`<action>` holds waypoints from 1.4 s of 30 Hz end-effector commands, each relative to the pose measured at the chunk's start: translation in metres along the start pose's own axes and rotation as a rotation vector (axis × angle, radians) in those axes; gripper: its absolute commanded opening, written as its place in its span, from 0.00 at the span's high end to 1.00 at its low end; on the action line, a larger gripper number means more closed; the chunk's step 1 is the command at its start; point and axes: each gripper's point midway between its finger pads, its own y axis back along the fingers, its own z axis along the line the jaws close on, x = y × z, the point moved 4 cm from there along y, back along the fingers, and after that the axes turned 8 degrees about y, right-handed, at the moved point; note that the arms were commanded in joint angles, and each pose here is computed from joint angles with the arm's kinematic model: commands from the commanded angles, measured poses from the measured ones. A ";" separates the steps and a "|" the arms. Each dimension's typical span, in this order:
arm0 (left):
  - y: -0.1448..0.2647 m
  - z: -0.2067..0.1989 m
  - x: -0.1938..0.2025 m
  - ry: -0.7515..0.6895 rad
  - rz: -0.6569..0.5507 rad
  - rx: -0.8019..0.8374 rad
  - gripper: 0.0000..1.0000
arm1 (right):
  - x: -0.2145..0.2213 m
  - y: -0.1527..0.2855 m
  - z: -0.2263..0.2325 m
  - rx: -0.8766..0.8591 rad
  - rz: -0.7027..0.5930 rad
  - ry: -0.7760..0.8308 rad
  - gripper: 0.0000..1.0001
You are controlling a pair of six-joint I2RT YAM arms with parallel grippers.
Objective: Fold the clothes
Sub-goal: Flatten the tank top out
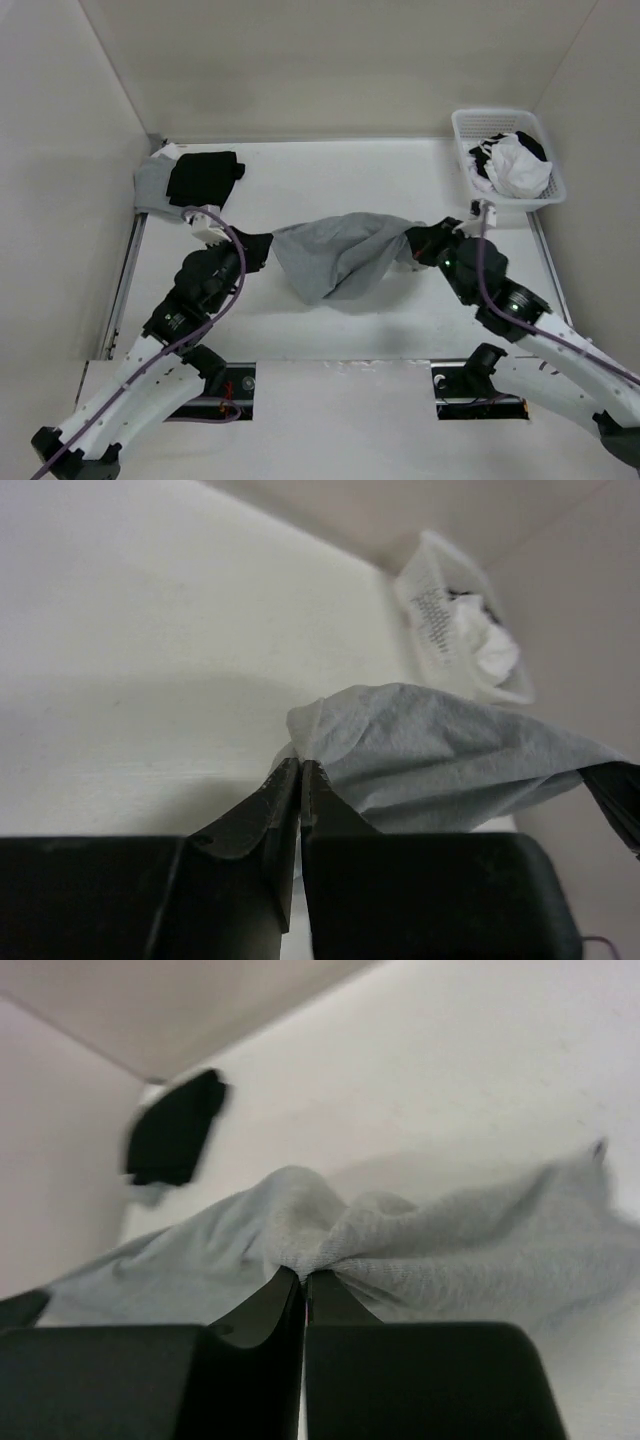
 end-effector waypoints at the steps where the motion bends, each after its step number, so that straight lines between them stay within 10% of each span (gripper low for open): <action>1: 0.030 -0.052 -0.041 0.033 -0.101 0.150 1.00 | -0.052 0.054 0.010 -0.032 -0.096 0.042 1.00; 9: 0.028 -0.040 -0.029 -0.016 -0.124 0.073 1.00 | -0.084 0.046 0.021 -0.011 -0.125 0.147 0.98; 17: -0.017 0.038 0.014 -0.050 -0.051 -0.167 1.00 | -0.071 -0.156 -0.028 0.049 0.057 0.081 0.98; 20: -0.025 0.062 0.023 -0.035 -0.021 -0.231 1.00 | -0.080 -0.211 -0.022 0.051 0.099 0.100 0.75; 25: -0.018 0.088 0.029 -0.015 -0.019 -0.301 1.00 | -0.035 -0.175 -0.011 0.041 0.157 0.166 0.61; 28: -0.015 0.100 0.028 -0.006 -0.032 -0.337 0.99 | 0.056 -0.113 -0.022 0.048 0.310 0.174 0.88; 31: -0.017 0.102 0.030 0.004 -0.024 -0.337 0.99 | 0.115 -0.071 -0.027 0.061 0.432 0.158 0.94; 37: -0.015 0.101 0.031 0.013 -0.025 -0.320 0.99 | 0.167 -0.026 -0.048 0.187 0.514 0.194 0.64; 42: -0.014 0.100 0.033 0.019 -0.014 -0.301 0.99 | 0.187 -0.020 -0.058 0.232 0.585 0.200 0.60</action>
